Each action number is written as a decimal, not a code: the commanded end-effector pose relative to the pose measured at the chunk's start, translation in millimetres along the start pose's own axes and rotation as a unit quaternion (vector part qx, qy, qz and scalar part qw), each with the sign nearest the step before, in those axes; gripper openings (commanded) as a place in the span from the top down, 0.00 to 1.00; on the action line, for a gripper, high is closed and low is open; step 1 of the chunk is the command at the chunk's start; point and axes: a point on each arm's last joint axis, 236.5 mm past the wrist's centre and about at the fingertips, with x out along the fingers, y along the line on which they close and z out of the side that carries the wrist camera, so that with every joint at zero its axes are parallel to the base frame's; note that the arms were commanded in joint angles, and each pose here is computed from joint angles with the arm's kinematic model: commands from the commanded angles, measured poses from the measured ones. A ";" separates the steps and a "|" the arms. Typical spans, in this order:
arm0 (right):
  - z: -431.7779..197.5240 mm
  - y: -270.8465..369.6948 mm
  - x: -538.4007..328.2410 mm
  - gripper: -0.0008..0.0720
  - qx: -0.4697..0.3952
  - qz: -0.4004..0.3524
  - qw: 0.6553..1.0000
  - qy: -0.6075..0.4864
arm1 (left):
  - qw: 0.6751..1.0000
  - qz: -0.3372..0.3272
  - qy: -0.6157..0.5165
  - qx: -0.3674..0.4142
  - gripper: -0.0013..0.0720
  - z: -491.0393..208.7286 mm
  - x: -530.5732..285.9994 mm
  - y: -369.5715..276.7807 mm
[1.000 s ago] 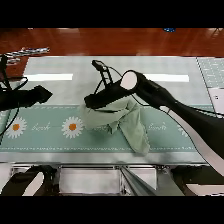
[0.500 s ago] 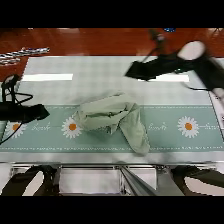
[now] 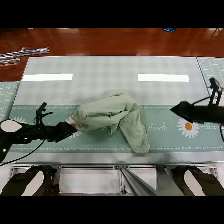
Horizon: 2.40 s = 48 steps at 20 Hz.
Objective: Fold the shirts.
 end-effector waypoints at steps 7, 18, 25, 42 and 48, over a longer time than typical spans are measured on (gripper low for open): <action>-45.0 -22.0 18.6 0.43 0.036 0.002 0.999 0.016 | 0.997 -0.038 -0.033 -0.054 0.29 26.2 66.3 -24.7; -110.1 -27.8 39.5 0.43 0.054 0.022 0.991 0.117 | 0.997 -0.074 0.000 -0.009 0.96 67.0 86.5 -57.3; -157.0 4.2 57.1 0.43 0.024 0.061 0.977 0.205 | 0.996 -0.085 -0.009 0.007 0.96 78.5 81.3 -71.0; 18.8 161.4 9.9 0.96 -0.221 0.126 0.964 0.076 | 0.965 -0.208 -0.125 0.102 0.96 166.3 -71.7 -169.1; 130.8 231.5 -185.6 0.96 -0.315 0.091 0.931 -0.159 | 0.895 -0.226 -0.308 0.231 0.96 184.2 -254.2 -267.6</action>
